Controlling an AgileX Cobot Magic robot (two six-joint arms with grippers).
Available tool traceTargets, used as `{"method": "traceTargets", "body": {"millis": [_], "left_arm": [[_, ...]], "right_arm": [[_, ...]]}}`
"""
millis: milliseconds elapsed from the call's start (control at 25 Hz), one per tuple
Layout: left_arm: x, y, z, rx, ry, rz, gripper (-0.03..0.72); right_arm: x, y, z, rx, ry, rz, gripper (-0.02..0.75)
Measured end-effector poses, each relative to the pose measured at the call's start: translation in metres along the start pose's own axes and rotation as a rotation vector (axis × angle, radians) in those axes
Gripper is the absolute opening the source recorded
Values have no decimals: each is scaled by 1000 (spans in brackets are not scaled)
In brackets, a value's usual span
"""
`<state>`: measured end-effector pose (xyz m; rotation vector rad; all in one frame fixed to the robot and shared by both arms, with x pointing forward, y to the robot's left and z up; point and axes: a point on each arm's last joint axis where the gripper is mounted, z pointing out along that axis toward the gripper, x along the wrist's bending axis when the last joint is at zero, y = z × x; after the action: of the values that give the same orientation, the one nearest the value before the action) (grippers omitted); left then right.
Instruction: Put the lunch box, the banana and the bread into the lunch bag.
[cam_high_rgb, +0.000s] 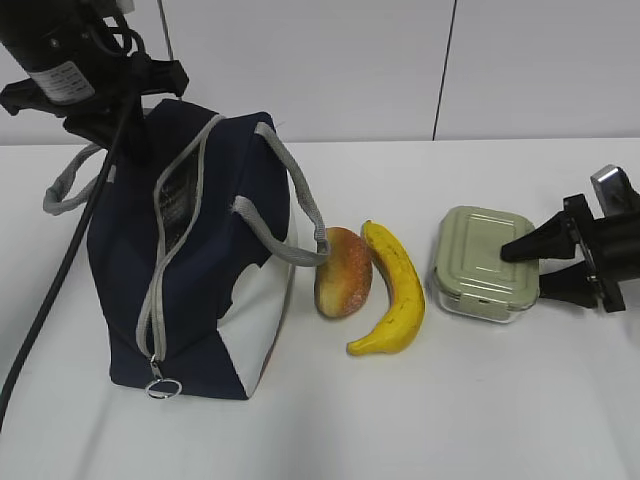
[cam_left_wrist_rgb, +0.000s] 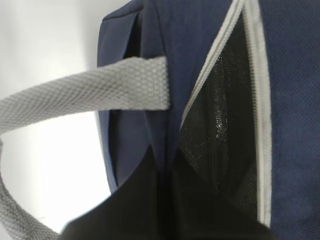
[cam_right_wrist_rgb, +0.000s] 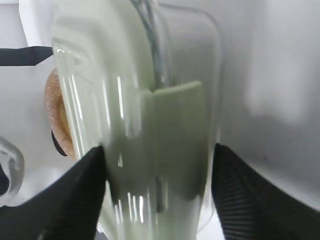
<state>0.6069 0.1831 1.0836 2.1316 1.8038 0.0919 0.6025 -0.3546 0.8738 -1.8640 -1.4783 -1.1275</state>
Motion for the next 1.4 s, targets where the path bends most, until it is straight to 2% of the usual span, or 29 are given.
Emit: {"method": "traceTargets", "body": {"millis": [80,160,440,600,680,760,880,1080,1200,1400], "left_arm": [[0,0,0,-1,0,0,1],[0,0,0,-1,0,0,1],[0,0,0,-1,0,0,1],[0,0,0,2,-1,0,1],[0,0,0,2,-2,-1,1],[-1,0,0,3,-10,-4,1],[-4,0,0,3,-47,-19,1],[-11,1,0,-6,-119,-33,0],[-15,1,-1,-8,-167,-32,0],[-23,2,-3,-14,-260,-41,0]], "right_arm": [[2,1,0,-3,18,1,413],[3,2,0,-12,28,-9,377],[9,17,-2,-179,104,27,367],[12,19,-4,-202,104,27,367],[22,21,-9,-222,103,9,366],[42,22,-12,-243,109,-28,367],[90,19,-13,-259,140,-131,366],[173,1,2,-180,245,-266,366],[203,-5,8,-128,284,-298,366],[228,1,4,-114,305,-276,366]]}}
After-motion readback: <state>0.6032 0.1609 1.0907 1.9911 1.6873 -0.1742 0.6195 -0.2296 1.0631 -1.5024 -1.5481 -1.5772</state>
